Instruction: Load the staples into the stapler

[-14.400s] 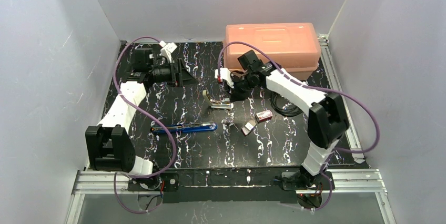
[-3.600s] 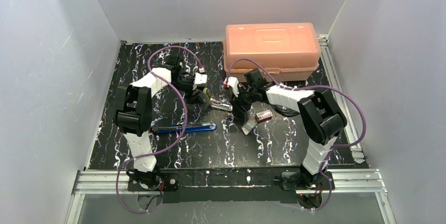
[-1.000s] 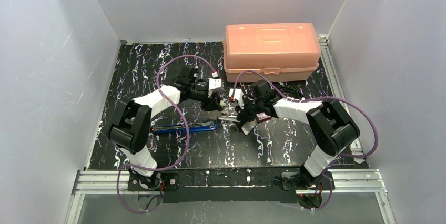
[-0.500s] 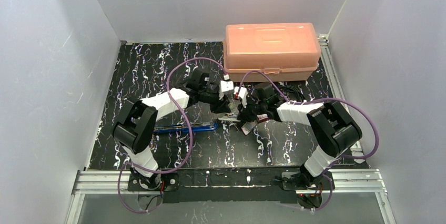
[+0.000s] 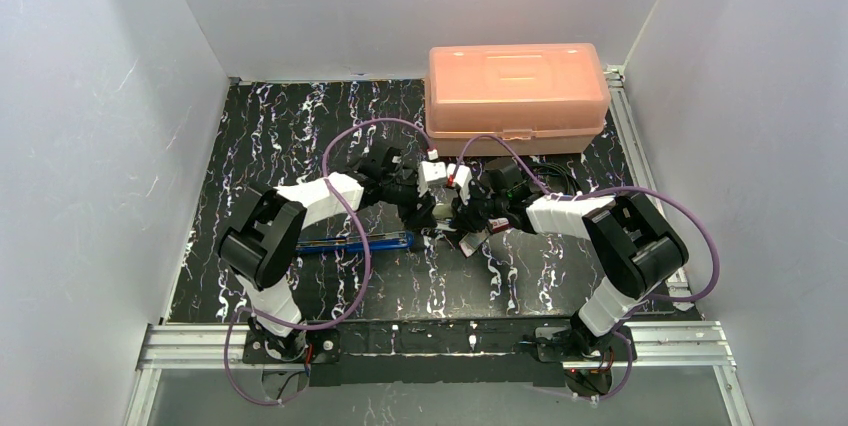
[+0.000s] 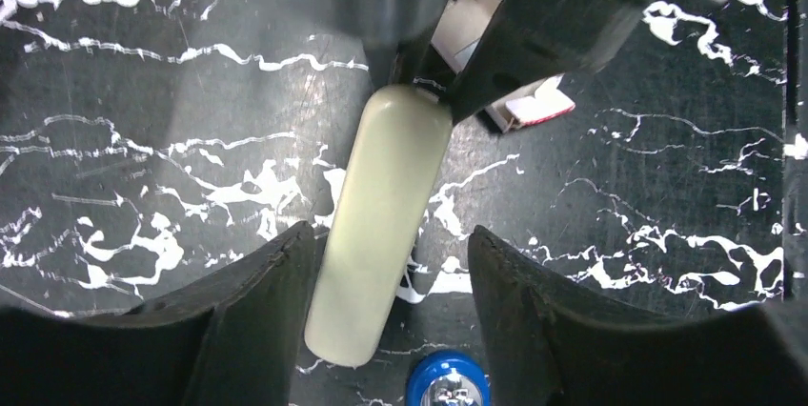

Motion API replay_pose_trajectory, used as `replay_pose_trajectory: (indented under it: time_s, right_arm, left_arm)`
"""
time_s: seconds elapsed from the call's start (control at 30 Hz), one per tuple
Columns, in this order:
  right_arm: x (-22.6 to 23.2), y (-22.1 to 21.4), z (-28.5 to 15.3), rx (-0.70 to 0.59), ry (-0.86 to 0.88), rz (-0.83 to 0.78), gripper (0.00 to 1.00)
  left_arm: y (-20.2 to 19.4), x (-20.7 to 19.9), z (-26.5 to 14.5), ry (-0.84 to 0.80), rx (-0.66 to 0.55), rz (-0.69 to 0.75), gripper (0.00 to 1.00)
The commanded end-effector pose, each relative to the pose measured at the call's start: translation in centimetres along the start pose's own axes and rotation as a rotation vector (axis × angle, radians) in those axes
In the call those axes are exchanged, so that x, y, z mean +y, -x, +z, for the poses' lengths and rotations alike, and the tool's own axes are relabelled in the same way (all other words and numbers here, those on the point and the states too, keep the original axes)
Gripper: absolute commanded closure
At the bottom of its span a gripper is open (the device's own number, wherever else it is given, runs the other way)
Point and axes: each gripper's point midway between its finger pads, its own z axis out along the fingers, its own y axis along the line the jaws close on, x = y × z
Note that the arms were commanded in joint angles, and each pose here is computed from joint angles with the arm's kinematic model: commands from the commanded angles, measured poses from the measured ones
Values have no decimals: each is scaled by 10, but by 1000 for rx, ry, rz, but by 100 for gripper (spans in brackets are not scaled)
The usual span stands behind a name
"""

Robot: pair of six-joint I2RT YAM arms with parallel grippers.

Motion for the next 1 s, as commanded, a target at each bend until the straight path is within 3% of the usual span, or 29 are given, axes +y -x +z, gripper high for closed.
replay_pose_trajectory:
  time_s: [0.0, 0.17, 0.33, 0.5, 0.67, 0.97]
  right_arm:
    - [-4, 7, -1, -21, -18, -11, 84]
    - [-3, 5, 0, -15, -7, -14, 84]
    - [-2, 5, -1, -15, -1, -14, 77]
    - [-1, 6, -2, -18, 1, -13, 66]
    - [-2, 9, -5, -23, -1, -12, 52]
    - [5, 14, -12, -18, 29, -17, 35]
  left_arm:
    - [-16, -5, -5, 3, 64, 0, 39]
    - [-23, -2, -10, 13, 90, 52, 35]
    - [-30, 8, -15, 5, 98, 93, 38]
    - [-36, 7, -14, -34, 112, 144, 43]
    - [-37, 8, -13, -47, 120, 155, 42]
    - [-32, 14, -10, -48, 115, 158, 43]
